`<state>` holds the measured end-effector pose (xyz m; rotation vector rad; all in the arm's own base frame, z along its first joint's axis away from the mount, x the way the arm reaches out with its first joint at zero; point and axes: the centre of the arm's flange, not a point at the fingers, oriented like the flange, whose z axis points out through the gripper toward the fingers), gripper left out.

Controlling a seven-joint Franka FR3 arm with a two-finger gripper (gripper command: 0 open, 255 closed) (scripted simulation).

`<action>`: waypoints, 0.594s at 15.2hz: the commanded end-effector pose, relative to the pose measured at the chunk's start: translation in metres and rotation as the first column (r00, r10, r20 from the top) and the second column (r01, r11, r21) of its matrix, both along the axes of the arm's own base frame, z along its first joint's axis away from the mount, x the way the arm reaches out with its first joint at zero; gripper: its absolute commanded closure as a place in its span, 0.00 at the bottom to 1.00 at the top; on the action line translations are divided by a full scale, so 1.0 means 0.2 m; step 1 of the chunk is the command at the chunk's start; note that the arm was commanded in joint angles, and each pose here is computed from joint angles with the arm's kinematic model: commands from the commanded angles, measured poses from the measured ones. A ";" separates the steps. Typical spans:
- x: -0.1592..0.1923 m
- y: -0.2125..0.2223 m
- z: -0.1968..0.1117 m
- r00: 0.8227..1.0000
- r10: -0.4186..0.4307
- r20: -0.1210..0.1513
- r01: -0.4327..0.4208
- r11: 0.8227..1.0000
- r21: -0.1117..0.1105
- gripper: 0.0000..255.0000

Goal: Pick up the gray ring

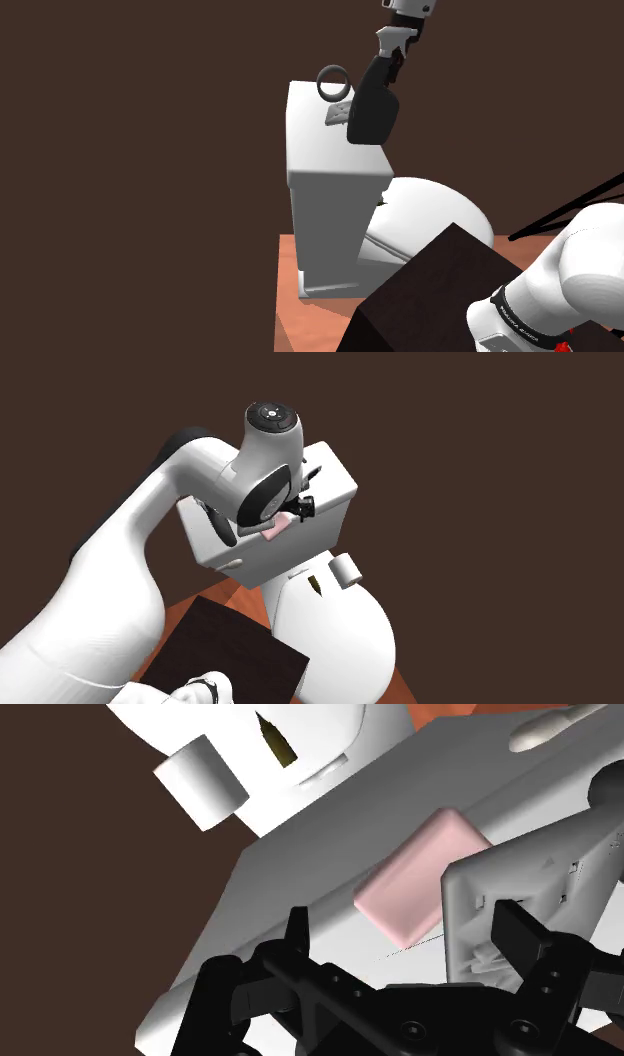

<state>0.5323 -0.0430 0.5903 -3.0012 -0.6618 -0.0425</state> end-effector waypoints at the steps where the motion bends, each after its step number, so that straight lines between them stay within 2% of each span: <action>1: 0.14 0.03 0.03 0.998 0.065 0.014 -0.065 0.998 -0.009 0.00; 5: 0.37 0.10 0.06 0.982 0.187 0.039 -0.186 0.982 -0.027 0.00; 9: 0.60 0.21 0.11 0.950 0.307 0.062 -0.304 0.951 -0.049 0.00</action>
